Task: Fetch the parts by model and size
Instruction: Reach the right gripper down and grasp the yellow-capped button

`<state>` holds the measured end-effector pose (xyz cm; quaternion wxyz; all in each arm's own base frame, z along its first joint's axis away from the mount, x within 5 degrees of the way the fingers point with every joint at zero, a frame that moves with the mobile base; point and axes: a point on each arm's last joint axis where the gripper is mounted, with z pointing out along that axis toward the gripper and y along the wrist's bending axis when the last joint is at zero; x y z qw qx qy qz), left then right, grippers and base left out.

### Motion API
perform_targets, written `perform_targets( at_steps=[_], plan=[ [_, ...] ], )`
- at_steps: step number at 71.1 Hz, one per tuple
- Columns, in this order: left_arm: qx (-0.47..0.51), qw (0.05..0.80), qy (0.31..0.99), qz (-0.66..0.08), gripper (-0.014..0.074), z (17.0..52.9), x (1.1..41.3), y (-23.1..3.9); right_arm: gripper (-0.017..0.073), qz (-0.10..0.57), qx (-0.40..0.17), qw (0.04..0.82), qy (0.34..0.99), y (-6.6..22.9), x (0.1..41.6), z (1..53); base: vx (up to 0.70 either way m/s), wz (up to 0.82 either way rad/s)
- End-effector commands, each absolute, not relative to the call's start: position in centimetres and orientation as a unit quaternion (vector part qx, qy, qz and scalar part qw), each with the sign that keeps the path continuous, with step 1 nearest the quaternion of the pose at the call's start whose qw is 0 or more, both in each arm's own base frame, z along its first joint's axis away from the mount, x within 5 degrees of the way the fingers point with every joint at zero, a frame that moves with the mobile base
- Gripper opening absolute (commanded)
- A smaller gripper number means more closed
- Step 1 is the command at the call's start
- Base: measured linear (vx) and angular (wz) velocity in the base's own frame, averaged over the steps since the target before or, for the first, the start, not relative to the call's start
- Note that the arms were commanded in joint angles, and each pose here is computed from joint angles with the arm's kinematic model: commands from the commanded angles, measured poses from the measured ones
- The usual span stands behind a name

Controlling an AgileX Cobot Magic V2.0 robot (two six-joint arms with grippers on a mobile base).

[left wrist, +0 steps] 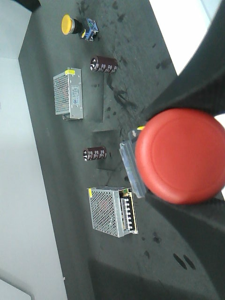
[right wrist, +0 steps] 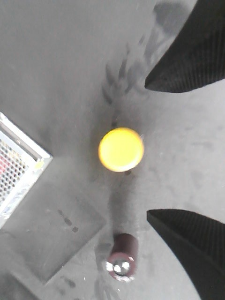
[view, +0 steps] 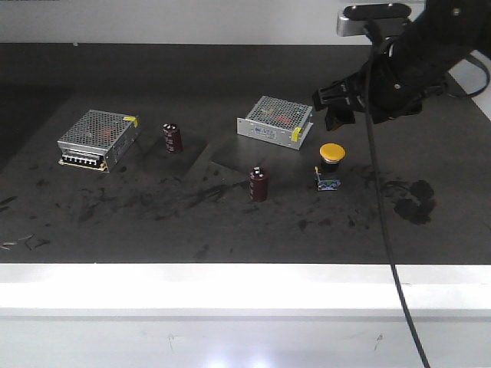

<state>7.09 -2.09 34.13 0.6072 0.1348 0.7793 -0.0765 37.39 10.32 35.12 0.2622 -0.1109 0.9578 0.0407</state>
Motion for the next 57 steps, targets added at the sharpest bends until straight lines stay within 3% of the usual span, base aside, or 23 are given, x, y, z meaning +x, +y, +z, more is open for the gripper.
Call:
perform_targets(
  at_steps=[1,57],
  plan=[
    [0.133,0.645,0.748,-0.087,-0.0006,35.7,7.2,-2.2,0.0505,0.048,-0.110,0.293,0.948,10.4,37.8,37.2,0.00,0.00],
    [0.133,0.645,0.748,-0.087,-0.0006,35.7,7.2,-2.2,0.0503,0.044,-0.109,0.221,0.968,11.9,42.5,30.0,0.00,0.00]
  ],
)
